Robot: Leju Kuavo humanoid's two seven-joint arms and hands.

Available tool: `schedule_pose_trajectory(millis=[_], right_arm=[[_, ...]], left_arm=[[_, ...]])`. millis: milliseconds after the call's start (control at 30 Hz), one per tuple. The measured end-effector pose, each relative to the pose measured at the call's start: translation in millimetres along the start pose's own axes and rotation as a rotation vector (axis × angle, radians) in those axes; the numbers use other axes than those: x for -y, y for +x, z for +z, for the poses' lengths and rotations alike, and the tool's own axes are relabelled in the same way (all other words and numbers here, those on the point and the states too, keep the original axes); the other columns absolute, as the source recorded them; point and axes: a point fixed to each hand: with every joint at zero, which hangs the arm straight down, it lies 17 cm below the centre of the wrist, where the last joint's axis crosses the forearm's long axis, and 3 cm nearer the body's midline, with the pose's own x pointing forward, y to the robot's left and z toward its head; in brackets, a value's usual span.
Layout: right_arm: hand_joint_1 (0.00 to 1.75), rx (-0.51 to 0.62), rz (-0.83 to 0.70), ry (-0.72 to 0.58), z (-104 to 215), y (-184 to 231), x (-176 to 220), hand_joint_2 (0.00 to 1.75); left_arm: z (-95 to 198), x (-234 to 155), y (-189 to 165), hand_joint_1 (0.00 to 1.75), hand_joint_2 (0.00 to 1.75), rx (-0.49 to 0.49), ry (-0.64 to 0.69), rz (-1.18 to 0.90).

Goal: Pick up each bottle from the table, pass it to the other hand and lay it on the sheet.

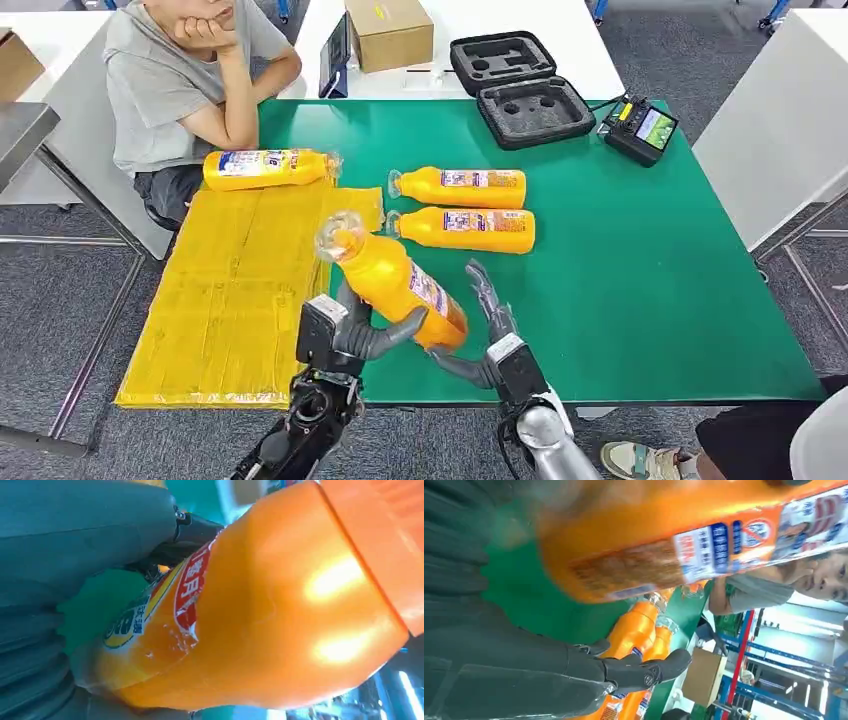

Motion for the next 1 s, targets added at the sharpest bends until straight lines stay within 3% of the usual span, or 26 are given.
schedule_pose_trajectory(millis=[733, 1000], right_arm=[[0.0, 0.0, -0.003, -0.001, 0, 0, -1, 1.75], [0.0, -0.003, -0.037, 0.0, -1, 1, -3, 1.75]], left_arm=[[-12, -15, 18, 1.75, 1.75, 0.059, -0.014, -0.057], [-19, -31, 34, 1.61, 1.75, 0.149, -0.042, -0.307]])
